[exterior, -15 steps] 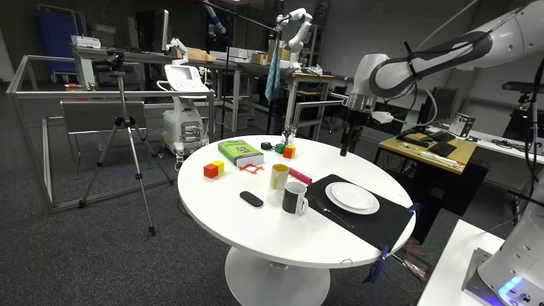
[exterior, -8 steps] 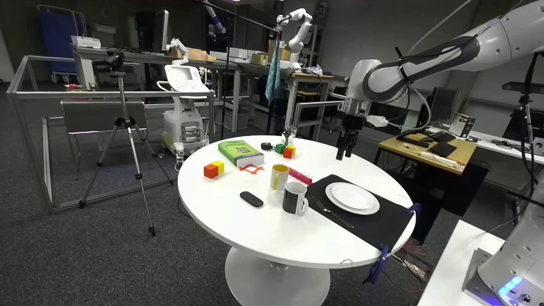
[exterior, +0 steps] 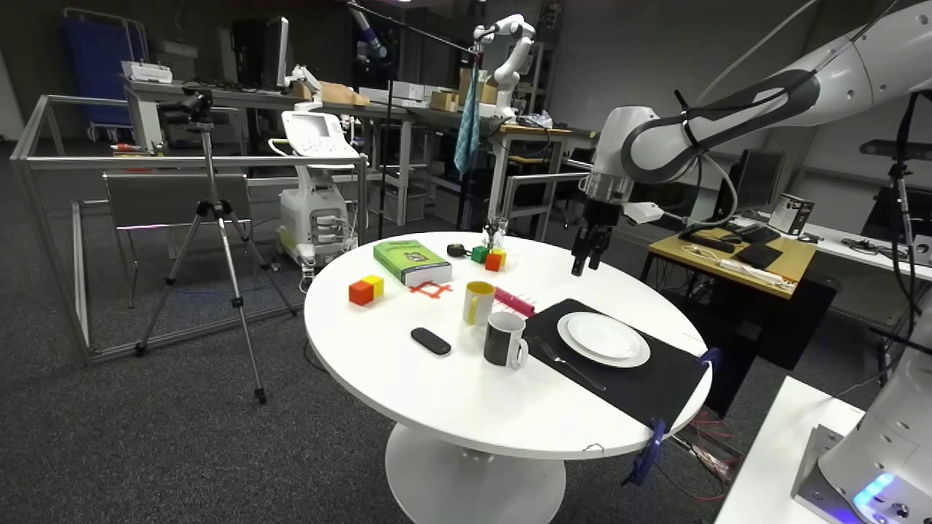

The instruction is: Move the black cup to the left side of the white plate

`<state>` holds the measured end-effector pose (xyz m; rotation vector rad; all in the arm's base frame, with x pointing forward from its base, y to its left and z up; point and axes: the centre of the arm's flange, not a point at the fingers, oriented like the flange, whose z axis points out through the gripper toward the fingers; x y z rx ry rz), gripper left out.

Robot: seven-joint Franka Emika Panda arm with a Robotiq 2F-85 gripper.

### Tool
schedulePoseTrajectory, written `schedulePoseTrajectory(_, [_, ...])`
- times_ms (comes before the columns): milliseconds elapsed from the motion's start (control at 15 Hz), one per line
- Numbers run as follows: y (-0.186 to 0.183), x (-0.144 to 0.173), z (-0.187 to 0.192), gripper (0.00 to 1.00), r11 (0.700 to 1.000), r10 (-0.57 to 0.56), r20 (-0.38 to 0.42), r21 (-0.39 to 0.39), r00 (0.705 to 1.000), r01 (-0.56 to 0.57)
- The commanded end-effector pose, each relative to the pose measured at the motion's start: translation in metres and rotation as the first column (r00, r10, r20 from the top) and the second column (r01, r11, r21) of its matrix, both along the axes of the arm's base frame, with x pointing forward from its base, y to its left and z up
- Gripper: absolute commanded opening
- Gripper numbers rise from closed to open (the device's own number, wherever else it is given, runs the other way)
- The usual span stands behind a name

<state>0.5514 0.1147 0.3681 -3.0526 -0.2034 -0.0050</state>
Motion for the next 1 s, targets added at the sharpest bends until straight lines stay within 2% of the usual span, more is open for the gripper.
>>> schedulePoseTrajectory(0, [0.033, 0.0, -0.03, 1.0, 0.999, 0.017, 0.019, -0.05, 1.0, -0.016])
schedulePoseTrajectory(400, [0.093, 0.005, -0.078, 1.0, 0.992, 0.02, 0.002, -0.127, 1.0, -0.019])
schedulePoseTrajectory(933, [0.117, 0.015, -0.122, 1.0, 0.991, -0.047, -0.041, -0.13, 0.998, 0.041])
